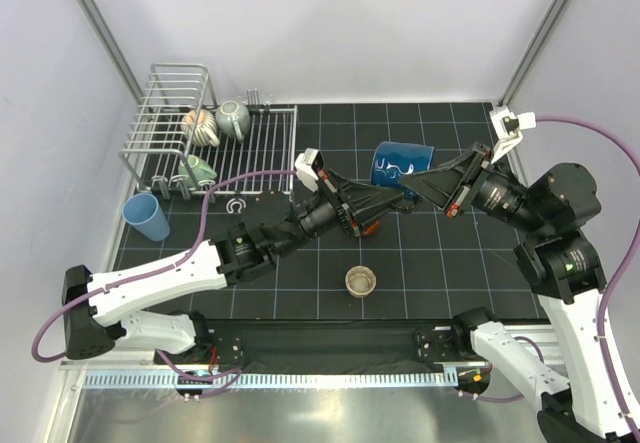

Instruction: Load the cups into the dish rack

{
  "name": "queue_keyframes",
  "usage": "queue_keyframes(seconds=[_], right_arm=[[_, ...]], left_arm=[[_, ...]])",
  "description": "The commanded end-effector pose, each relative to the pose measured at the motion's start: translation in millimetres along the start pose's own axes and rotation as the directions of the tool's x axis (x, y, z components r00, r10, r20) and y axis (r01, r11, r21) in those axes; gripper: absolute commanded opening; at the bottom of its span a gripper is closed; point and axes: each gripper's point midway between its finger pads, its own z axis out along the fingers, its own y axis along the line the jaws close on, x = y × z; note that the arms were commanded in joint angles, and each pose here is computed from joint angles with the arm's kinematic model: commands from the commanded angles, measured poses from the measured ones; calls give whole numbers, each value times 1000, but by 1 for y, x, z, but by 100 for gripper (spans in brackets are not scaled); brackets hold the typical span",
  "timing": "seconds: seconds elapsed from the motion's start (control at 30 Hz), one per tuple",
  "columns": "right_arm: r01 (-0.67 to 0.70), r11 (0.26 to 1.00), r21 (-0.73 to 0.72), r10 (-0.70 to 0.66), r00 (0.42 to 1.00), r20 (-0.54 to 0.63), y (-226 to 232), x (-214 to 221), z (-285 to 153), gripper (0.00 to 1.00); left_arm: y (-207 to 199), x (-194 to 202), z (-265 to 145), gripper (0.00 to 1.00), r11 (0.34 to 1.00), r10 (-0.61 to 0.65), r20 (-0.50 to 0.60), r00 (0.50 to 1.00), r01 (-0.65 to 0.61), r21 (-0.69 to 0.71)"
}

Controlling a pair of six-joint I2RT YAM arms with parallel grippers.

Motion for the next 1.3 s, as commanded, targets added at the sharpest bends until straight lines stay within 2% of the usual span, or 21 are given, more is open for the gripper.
queue_keyframes(seconds=[0.0,0.07,0.1,0.2,0.27,0.4,0.5,0.67,0.77,0.87,0.9,1.03,1.07,1.13,1.17,1.27], right_arm=[[85,993,-86,-78,994,72,33,-17,-9,4],[79,995,-61,-73,993,93,31,-17,-13,9],[75,996,-49,-70,993,98,30,-18,-14,16],[47,999,10,-48,993,112,22,-21,-16,27],[27,999,25,-30,994,103,19,-20,-15,28],[-47,997,55,41,994,98,10,-17,-11,36],[-68,997,39,65,994,88,10,-14,-8,42],[-60,998,-32,63,994,88,17,-17,-3,45],[-55,996,-74,59,996,64,20,-18,3,38],[-67,991,-118,72,997,35,26,-17,7,21],[-67,989,-131,72,997,31,29,-16,6,6],[-107,983,-151,115,992,48,31,-15,4,4],[-108,981,-163,120,991,65,32,-17,4,4],[-144,973,-181,159,985,69,32,-15,3,4],[-160,971,-177,174,983,64,30,-12,3,4],[-166,972,-168,180,981,68,27,-9,2,4]], left_arm=[[-21,-6,9,0,996,44,44,998,-47,80],[-24,-5,7,0,991,97,37,995,-100,92],[-26,-4,5,0,987,122,37,992,-125,99],[-31,-2,0,0,971,217,27,976,-218,100],[-31,2,-3,0,961,259,2,966,-258,104],[-30,8,-6,0,950,296,-27,955,-291,111],[-30,12,-9,0,948,304,-51,951,-297,118],[-34,17,-13,0,948,297,-75,952,-285,143],[-33,25,-15,0,949,293,-120,948,-274,153],[-33,25,-18,0,948,298,-121,947,-279,153],[-32,24,-19,0,947,303,-116,946,-285,150],[-32,20,-24,2,936,341,-95,935,-329,122],[-29,18,-24,15,932,356,-90,930,-346,108],[-30,19,-22,28,929,364,-97,926,-355,101],[-26,20,-21,38,930,366,-109,924,-358,88],[-25,25,-14,44,931,363,-129,923,-354,92]])
